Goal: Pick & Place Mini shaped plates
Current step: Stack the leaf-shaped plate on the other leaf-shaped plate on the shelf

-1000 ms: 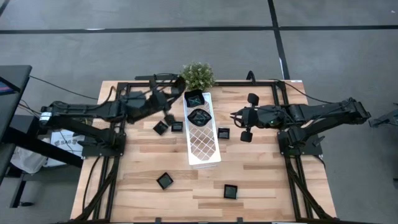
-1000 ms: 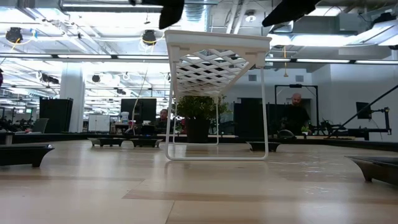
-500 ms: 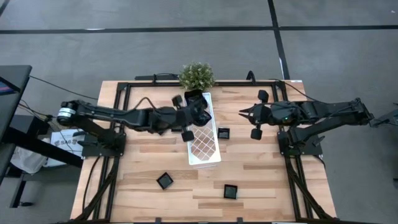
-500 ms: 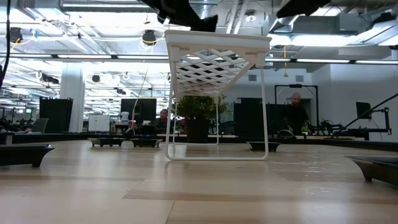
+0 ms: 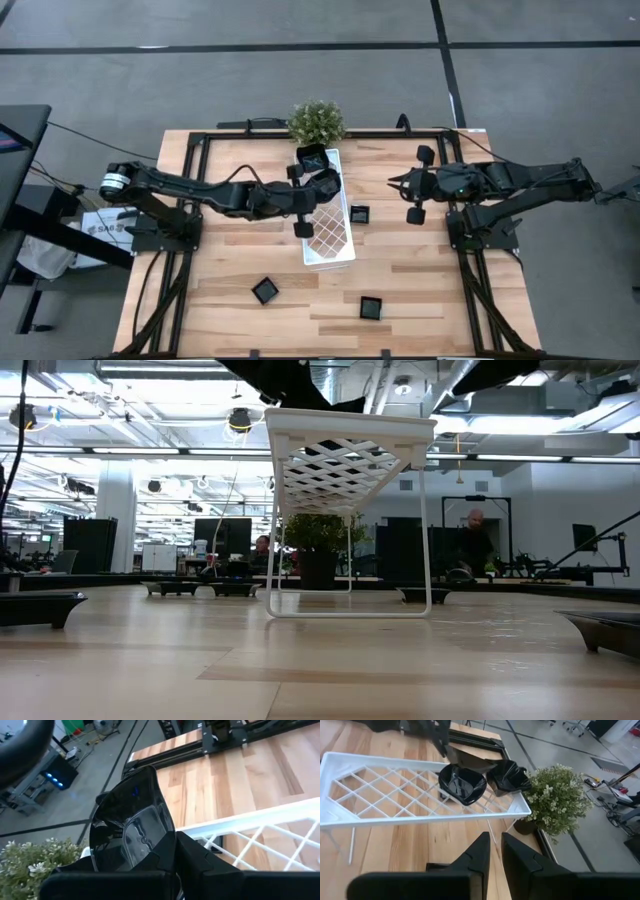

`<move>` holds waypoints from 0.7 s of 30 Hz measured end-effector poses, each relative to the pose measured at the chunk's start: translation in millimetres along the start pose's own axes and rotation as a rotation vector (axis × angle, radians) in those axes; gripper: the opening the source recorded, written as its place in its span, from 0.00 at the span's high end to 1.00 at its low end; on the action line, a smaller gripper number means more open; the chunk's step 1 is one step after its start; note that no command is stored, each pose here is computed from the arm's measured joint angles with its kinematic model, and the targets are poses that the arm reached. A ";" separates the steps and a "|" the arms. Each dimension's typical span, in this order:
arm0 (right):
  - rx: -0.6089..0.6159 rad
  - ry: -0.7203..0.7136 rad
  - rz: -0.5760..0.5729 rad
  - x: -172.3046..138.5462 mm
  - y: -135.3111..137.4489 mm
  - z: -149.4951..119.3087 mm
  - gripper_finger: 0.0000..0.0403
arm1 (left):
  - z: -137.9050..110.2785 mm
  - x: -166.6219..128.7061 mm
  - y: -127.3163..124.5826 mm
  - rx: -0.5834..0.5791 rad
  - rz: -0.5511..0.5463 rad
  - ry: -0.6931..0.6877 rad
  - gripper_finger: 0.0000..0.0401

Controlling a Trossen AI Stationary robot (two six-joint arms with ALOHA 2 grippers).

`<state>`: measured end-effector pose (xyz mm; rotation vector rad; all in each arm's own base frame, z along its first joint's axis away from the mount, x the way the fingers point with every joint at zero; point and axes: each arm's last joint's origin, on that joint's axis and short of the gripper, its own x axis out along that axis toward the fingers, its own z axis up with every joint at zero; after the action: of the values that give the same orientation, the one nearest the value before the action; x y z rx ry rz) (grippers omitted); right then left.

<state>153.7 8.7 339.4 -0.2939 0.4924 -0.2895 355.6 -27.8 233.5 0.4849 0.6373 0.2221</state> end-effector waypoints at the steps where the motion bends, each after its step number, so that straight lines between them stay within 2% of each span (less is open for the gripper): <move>1: -0.002 0.004 0.001 0.0 0.0 -0.5 0.90 | -0.5 0.5 0.6 0.005 -0.009 0.000 0.97; 7: -0.018 0.019 0.002 0.1 0.2 -2.0 0.90 | -7.9 3.1 -3.5 0.032 -0.075 0.046 0.97; 13: -0.031 0.026 0.003 0.1 0.2 -2.7 0.90 | -11.3 2.9 -4.6 0.041 -0.018 0.072 0.97; 21: -0.036 0.035 0.004 0.1 0.3 -3.6 0.90 | -11.6 3.2 -4.0 0.042 -0.018 0.073 0.96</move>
<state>152.1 8.2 336.2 -0.3236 0.5330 -0.2828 351.1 -26.0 221.8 0.5128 0.7183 0.2108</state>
